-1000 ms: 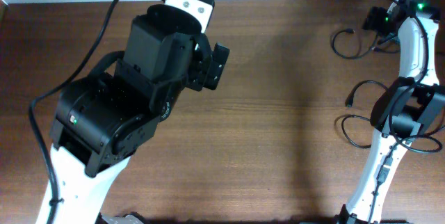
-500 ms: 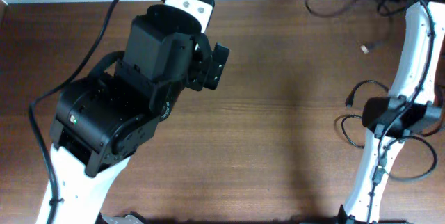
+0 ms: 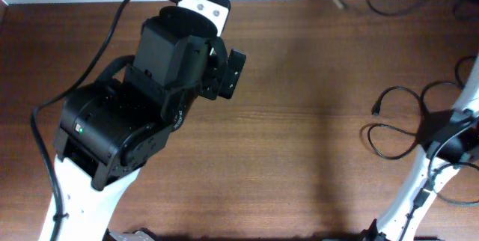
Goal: Untangle cables
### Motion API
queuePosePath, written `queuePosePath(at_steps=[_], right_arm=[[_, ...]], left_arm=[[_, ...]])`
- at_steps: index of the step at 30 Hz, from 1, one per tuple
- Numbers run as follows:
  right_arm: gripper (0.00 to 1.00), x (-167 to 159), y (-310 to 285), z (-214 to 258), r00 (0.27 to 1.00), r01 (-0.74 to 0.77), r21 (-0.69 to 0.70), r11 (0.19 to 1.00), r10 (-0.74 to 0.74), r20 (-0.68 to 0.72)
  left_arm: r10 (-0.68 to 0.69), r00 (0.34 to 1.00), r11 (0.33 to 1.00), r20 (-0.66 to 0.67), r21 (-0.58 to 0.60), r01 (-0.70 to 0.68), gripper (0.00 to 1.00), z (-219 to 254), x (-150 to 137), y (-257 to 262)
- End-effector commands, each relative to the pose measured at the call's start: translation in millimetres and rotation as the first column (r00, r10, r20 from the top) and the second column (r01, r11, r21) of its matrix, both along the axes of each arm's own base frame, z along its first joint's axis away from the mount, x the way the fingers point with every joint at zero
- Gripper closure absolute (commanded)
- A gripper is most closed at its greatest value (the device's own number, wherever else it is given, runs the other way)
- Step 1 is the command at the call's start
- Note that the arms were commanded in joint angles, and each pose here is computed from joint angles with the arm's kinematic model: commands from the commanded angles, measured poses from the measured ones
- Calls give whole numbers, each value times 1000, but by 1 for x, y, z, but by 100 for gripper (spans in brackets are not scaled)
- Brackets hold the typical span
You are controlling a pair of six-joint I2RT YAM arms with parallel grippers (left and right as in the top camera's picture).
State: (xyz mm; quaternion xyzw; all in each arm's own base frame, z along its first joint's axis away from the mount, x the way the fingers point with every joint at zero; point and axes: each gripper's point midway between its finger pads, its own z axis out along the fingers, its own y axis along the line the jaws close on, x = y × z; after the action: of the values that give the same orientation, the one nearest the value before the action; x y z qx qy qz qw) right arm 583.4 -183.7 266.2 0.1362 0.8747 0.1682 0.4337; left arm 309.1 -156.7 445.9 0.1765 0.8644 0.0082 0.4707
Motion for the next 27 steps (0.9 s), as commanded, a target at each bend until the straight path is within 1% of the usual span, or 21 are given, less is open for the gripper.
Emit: queuePosePath(at_steps=[1, 5, 7, 10, 15, 18, 21, 23, 27], right_arm=[[96, -10, -59, -90, 986, 118, 36, 992, -113, -124], [96, -29, -89, -170, 948, 222, 4, 975, -215, -234], [96, -35, -91, -191, 934, 242, -16, 970, -237, -268], [96, -38, -89, -208, 923, 250, -36, 968, -249, -292], [96, -39, -91, -222, 901, 273, -95, 957, -289, -323], [96, -40, -87, -245, 893, 264, -79, 961, -275, -356], [96, -46, -77, -290, 868, 254, -56, 966, -253, -427], [96, -48, -71, -311, 857, 245, -47, 968, -239, -457], [96, -46, -57, -331, 851, 222, -41, 974, -214, -480]], left_arm=[[-5, 1000, 1000, 2, 9, 5, 1, 0, 1, 0], [-5, 1000, 1000, 6, 6, 5, 1, 1, 2, 0], [-5, 1000, 1000, 15, 0, 5, 1, 3, 3, -1], [-4, 1000, 1000, 28, -10, 5, 1, 6, 5, -3], [-4, 1000, 1000, 27, -10, 5, 1, 6, 5, -3], [-5, 1000, 1000, 26, -10, 5, 1, 6, 4, -3], [-5, 1000, 1000, 26, -10, 5, 1, 6, 4, -3], [-5, 1000, 1000, 27, -10, 5, 1, 6, 5, -3], [-4, 1000, 1000, 30, -13, 5, 1, 7, 5, -3]])
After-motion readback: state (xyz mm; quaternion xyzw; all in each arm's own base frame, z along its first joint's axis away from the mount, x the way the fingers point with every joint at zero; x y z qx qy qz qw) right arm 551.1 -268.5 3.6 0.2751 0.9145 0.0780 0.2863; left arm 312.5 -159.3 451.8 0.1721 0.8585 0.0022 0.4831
